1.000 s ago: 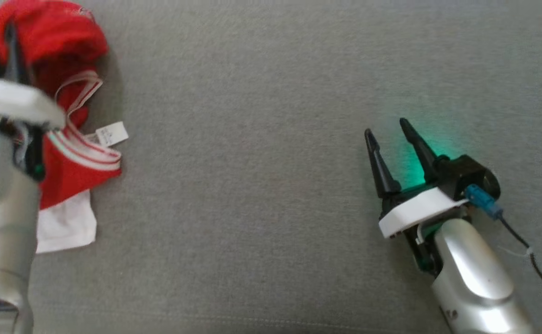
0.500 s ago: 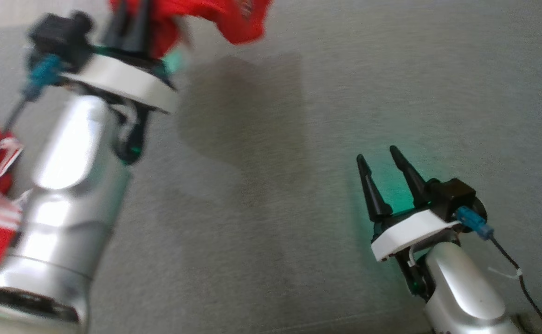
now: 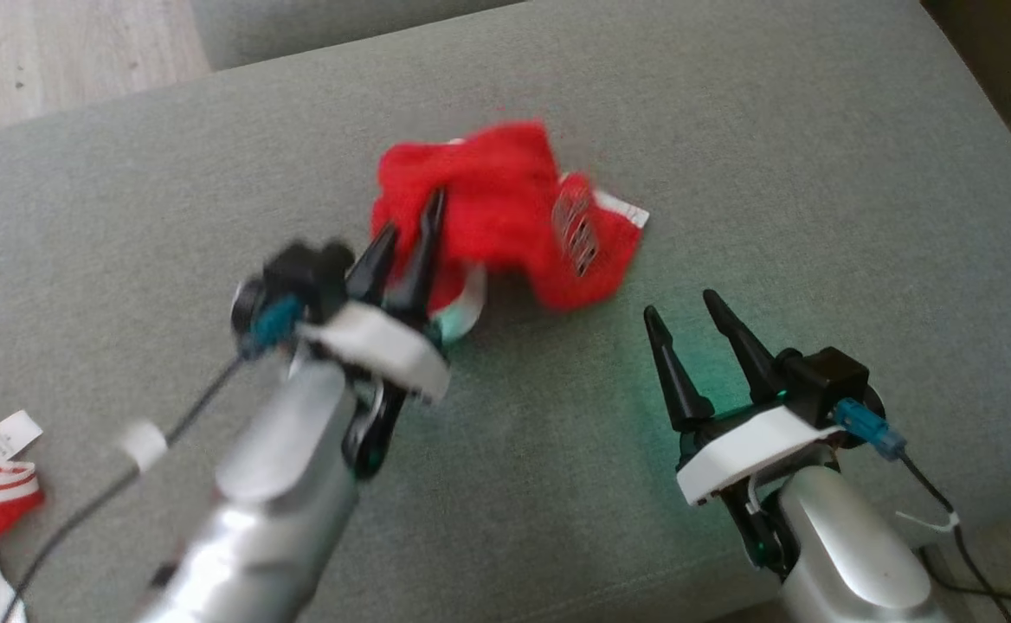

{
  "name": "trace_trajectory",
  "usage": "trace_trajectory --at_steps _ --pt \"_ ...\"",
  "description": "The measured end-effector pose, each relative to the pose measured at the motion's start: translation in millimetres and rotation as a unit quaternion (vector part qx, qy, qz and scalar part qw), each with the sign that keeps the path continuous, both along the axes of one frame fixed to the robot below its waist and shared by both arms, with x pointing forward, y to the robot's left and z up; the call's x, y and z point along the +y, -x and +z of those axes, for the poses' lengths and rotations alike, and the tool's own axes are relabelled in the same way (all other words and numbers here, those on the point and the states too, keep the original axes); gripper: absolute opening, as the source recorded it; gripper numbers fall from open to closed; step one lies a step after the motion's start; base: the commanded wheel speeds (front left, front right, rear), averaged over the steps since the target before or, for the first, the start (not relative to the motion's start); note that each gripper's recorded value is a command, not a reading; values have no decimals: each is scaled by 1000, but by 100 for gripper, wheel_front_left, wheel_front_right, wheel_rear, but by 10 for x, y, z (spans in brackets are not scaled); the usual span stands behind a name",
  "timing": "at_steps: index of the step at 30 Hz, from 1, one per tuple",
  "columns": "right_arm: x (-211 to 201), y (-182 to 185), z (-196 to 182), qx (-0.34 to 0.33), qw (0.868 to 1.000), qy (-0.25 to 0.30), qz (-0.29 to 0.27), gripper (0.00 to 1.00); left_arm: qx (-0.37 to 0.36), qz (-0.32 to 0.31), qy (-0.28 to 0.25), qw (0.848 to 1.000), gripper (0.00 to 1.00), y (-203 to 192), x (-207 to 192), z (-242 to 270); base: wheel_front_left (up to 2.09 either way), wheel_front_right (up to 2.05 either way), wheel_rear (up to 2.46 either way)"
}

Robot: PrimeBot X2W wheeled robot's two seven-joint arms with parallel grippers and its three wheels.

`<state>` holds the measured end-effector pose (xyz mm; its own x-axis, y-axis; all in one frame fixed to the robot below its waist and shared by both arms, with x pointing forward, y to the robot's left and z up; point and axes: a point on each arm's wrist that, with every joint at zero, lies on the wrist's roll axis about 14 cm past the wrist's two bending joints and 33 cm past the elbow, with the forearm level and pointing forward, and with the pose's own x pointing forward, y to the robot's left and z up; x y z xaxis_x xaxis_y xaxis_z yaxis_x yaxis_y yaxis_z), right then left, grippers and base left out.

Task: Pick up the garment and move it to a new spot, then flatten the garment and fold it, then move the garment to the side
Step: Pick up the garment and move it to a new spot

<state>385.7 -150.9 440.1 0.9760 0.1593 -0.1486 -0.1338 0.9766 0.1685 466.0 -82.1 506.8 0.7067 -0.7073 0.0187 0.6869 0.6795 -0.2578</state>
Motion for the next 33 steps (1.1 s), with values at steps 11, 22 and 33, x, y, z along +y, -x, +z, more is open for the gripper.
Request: trace_trajectory --at_steps 11,22,33 --pt "99 -62 95 -15 1000 -7 11 100 45 149 -39 987 100 239 953 -522 0 0 0" --pt "172 -15 122 -21 1000 -9 17 100 47 280 -71 956 100 654 1921 -650 0 0 0" --pt "214 155 45 -9 1000 -14 19 100 76 327 -86 938 100 1077 2276 -844 0 0 0"
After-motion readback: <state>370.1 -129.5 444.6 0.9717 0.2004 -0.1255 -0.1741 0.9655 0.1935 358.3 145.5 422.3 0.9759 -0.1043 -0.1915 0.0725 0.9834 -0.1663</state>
